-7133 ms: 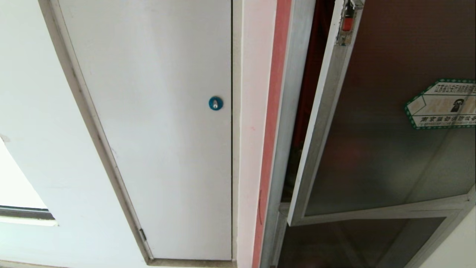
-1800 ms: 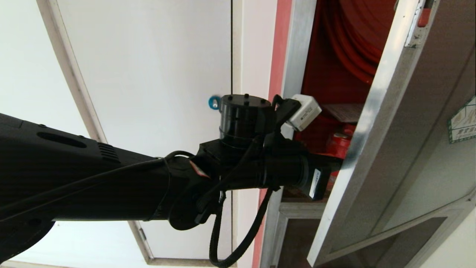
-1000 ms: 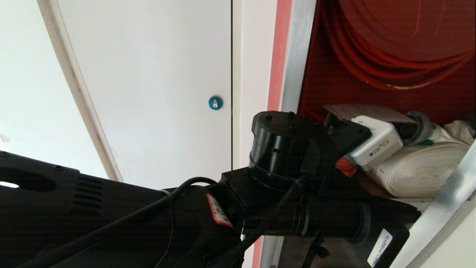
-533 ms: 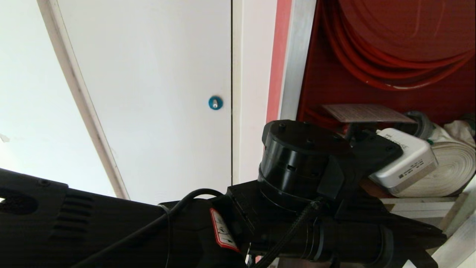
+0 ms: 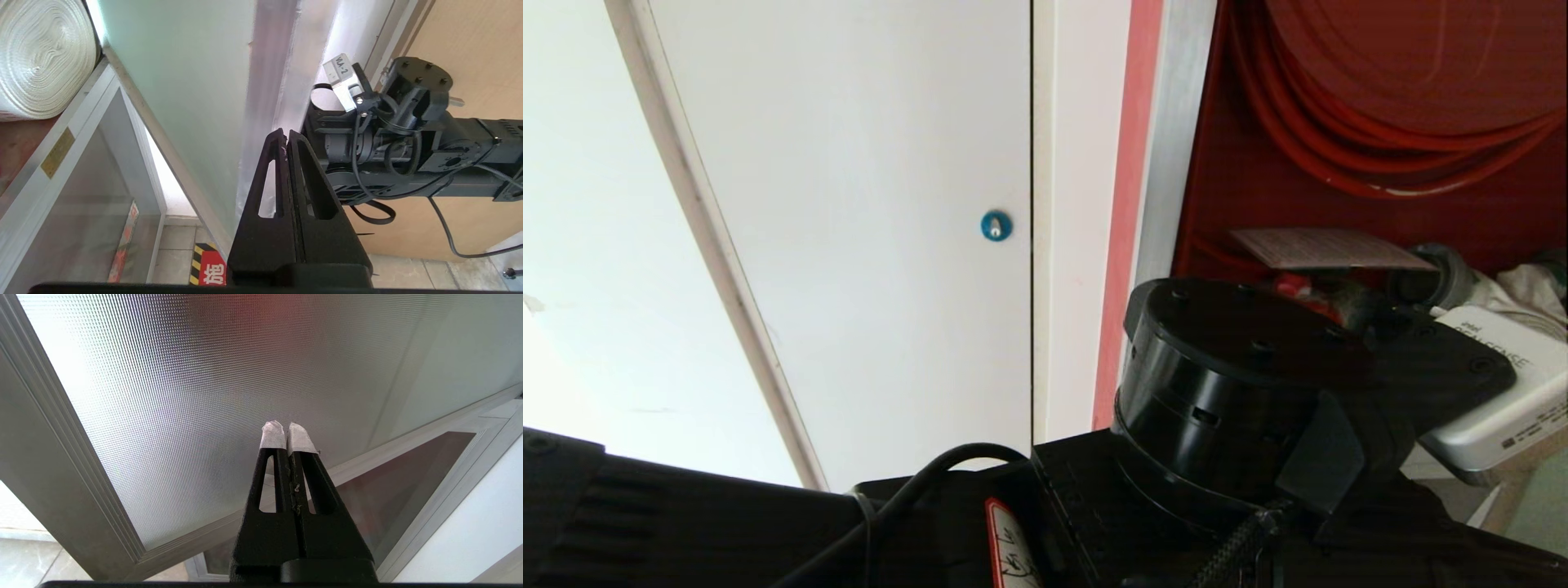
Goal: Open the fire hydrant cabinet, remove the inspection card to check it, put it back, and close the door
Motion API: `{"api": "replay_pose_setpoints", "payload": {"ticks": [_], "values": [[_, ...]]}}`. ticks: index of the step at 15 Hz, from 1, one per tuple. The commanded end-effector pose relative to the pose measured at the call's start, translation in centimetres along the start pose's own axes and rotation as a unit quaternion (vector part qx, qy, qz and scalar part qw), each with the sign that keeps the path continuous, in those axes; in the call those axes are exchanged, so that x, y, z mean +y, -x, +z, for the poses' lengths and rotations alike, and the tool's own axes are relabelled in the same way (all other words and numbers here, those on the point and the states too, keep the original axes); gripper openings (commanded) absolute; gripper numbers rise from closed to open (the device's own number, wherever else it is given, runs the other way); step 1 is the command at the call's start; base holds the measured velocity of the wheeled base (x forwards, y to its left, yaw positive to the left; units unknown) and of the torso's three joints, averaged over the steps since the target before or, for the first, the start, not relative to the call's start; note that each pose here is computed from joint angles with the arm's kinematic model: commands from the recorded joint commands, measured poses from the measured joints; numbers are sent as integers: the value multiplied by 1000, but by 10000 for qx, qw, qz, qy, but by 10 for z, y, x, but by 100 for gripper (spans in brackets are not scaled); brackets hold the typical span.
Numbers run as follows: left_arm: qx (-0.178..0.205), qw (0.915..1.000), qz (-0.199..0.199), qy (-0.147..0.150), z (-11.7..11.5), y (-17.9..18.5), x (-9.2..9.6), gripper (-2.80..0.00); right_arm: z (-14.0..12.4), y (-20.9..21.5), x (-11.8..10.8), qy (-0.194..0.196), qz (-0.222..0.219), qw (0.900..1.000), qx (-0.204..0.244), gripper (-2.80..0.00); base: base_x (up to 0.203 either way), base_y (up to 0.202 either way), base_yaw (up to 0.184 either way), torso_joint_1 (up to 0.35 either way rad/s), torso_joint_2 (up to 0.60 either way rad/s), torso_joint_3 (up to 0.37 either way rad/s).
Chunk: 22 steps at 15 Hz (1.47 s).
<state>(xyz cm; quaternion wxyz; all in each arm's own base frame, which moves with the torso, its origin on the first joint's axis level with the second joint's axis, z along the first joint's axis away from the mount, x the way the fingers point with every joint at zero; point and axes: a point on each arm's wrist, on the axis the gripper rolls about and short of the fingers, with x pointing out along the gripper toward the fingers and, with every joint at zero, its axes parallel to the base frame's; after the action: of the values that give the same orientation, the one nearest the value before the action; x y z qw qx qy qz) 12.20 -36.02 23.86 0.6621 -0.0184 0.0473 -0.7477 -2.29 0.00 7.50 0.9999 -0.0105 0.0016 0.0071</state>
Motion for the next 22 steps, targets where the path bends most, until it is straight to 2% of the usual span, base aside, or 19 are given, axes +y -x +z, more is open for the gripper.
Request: {"api": "replay_pose_setpoints", "payload": {"ticks": [1,5,7,10,12,14,16,17,19,21,22], "values": [[2,10000,-39,2,-1,-2,-1,-280,0,0,0,2,3,10000,-2,-280,0,0,0,0,0,0],[34,10000,-21,21,-4,-3,0,-280,0,0,0,2,5,10000,-2,-280,0,0,0,0,0,0],[82,9999,102,67,-8,-2,10,-280,0,0,0,2,5,10000,-2,-280,0,0,0,0,0,0],[228,9977,616,194,-20,16,47,-280,0,0,0,2,5,10000,-2,-280,0,0,0,0,0,0],[283,9919,1196,308,-25,45,81,-280,0,0,0,2,5,10000,-2,-280,0,0,0,0,0,0],[368,9815,1823,464,-31,90,104,-280,0,0,0,2,5,10000,-2,-280,0,0,0,0,0,0],[459,9674,2420,593,-37,142,109,-280,0,0,0,2,5,10000,-2,-280,0,0,0,0,0,0],[535,9600,2667,662,-43,164,107,-280,0,0,0,2,5,10000,-2,-280,0,0,0,0,0,0],[608,9380,3330,744,-55,217,102,-280,0,0,0,2,5,10000,-2,-280,0,0,0,0,0,0],[456,9135,3988,664,-61,265,85,-280,0,0,0,2,0,10000,-2,-280,0,0,0,0,0,0],[331,9021,4269,529,-60,283,73,-280,0,0,0,2,-2,10000,-2,-280,0,0,0,0,0,0]]}}
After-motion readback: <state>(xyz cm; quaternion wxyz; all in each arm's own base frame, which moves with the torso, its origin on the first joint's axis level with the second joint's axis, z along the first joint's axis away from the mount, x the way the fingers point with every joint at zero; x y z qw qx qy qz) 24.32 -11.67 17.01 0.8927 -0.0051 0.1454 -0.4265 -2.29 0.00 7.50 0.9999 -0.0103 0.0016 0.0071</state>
